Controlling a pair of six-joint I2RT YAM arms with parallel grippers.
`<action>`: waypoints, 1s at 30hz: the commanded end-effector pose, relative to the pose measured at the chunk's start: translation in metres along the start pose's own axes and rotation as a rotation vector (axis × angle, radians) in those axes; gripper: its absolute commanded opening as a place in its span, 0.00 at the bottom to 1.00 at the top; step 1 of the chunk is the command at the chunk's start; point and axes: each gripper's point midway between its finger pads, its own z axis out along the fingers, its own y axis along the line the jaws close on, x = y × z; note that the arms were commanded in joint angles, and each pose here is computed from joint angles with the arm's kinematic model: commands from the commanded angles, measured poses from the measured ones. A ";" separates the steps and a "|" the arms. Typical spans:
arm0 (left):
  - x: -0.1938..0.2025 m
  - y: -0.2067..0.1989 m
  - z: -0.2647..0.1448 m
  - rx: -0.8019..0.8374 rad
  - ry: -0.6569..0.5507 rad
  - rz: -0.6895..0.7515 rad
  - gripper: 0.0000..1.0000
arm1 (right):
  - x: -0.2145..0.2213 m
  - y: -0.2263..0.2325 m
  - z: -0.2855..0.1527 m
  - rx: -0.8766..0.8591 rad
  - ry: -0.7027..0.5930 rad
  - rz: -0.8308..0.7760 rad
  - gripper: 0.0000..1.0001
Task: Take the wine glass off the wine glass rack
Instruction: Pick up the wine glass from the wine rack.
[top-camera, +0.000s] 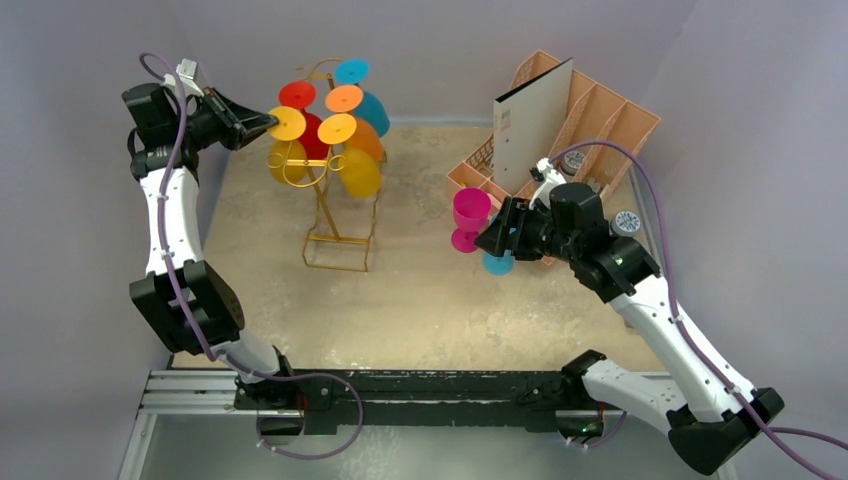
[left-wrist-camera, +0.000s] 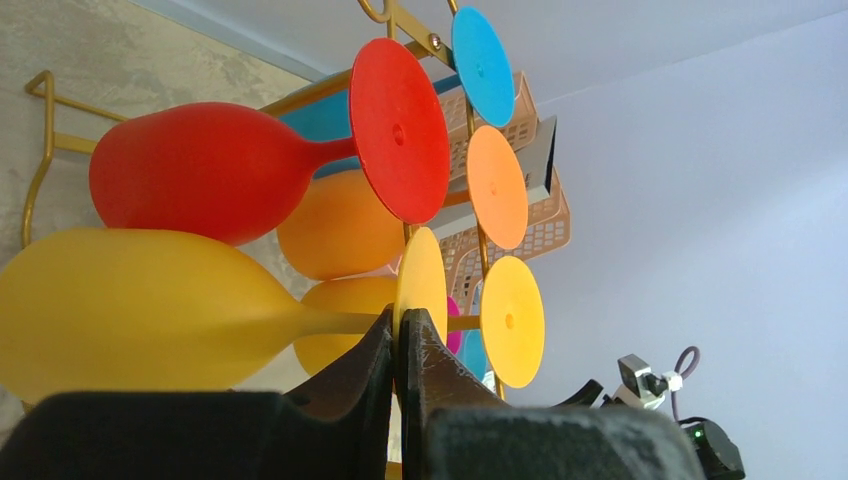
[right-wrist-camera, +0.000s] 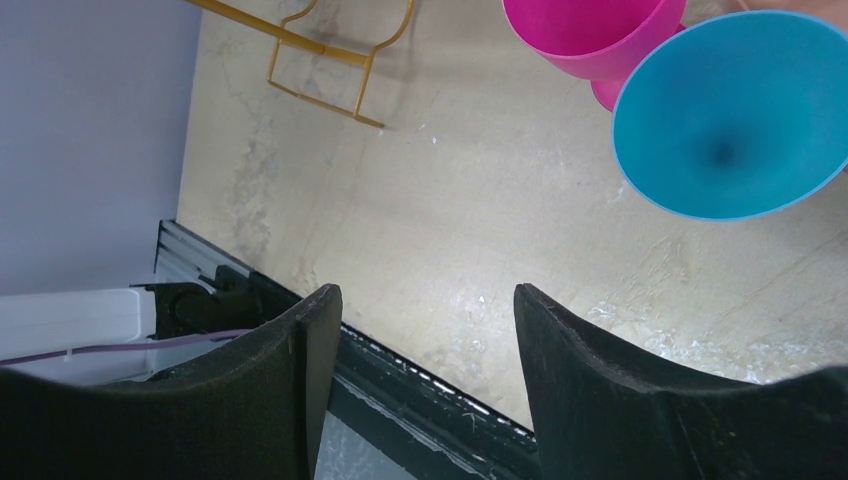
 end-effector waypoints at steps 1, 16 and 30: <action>-0.009 -0.024 -0.012 0.050 -0.045 0.047 0.00 | -0.003 0.008 -0.007 -0.034 -0.018 -0.004 0.67; -0.012 -0.027 -0.019 0.050 -0.071 0.046 0.00 | -0.005 0.009 -0.008 -0.043 -0.032 -0.007 0.67; -0.023 -0.033 -0.024 0.059 -0.132 0.052 0.00 | -0.008 0.010 -0.011 -0.052 -0.054 -0.016 0.67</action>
